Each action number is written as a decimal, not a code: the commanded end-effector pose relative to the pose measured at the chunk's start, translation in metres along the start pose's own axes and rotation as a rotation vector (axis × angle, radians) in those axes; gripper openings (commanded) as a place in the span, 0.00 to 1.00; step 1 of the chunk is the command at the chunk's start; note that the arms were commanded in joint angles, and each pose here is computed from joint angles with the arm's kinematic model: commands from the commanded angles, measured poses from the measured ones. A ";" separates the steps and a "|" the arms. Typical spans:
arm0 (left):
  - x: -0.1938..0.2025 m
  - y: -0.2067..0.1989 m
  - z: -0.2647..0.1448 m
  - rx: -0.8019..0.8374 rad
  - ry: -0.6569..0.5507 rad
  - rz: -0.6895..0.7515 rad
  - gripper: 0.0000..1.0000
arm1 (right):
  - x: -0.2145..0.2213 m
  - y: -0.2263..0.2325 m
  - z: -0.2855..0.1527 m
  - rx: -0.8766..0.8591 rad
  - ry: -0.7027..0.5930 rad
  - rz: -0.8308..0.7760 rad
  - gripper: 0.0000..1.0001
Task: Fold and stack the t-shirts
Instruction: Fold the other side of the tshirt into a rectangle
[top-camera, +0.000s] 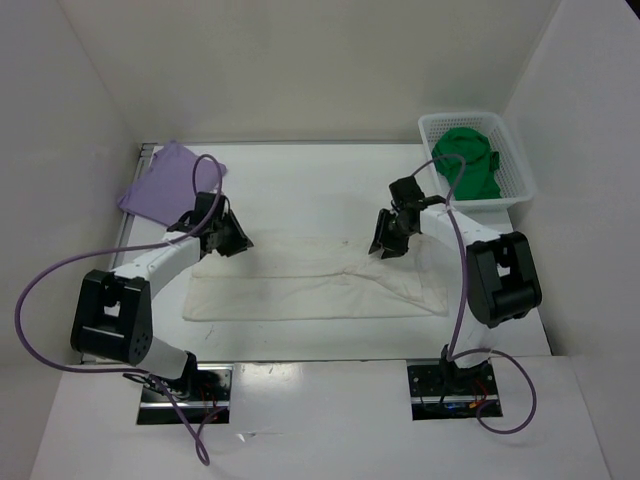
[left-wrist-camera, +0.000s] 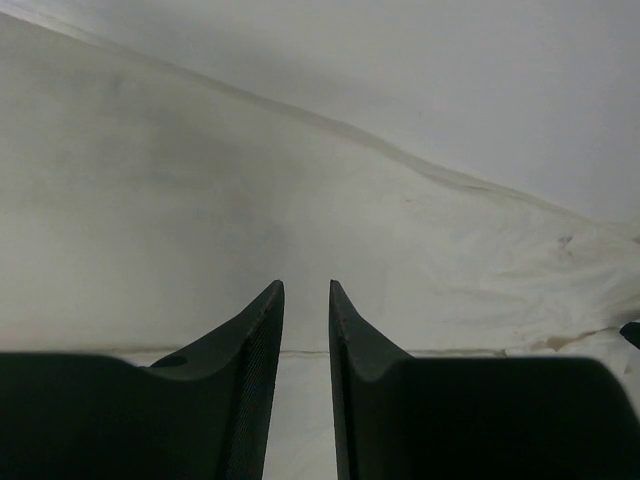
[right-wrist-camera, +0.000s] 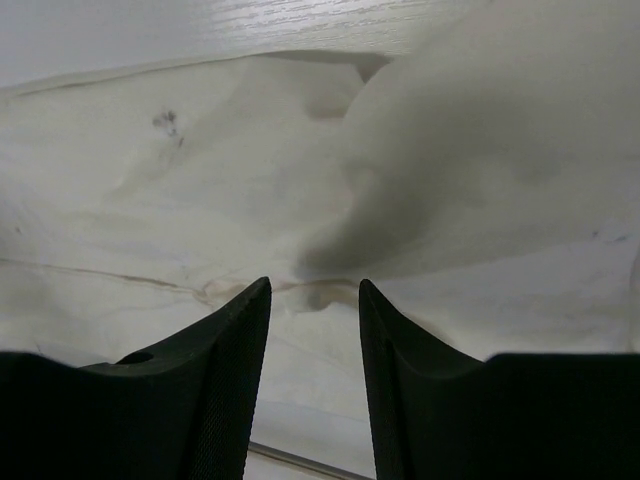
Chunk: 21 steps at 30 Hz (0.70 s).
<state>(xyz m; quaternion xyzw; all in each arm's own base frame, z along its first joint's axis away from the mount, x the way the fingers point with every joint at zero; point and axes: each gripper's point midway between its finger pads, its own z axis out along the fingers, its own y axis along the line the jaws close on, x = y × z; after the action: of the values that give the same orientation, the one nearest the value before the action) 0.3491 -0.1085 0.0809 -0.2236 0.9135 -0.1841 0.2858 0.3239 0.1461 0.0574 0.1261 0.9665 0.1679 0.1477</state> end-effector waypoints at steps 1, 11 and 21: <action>0.004 -0.003 0.001 0.024 -0.006 -0.017 0.32 | -0.011 0.018 0.005 -0.005 -0.044 -0.058 0.47; 0.007 -0.002 -0.002 0.034 -0.017 -0.034 0.32 | 0.001 0.015 0.000 0.020 -0.034 -0.053 0.29; 0.009 -0.001 -0.003 0.034 -0.017 -0.034 0.32 | 0.024 0.011 -0.025 0.008 0.007 -0.049 0.00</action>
<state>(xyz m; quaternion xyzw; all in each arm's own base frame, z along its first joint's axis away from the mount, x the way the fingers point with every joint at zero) 0.3372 -0.1088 0.0678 -0.2342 0.9137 -0.1852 0.2757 0.3096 0.1554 0.0535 0.1095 0.9733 0.1477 0.1377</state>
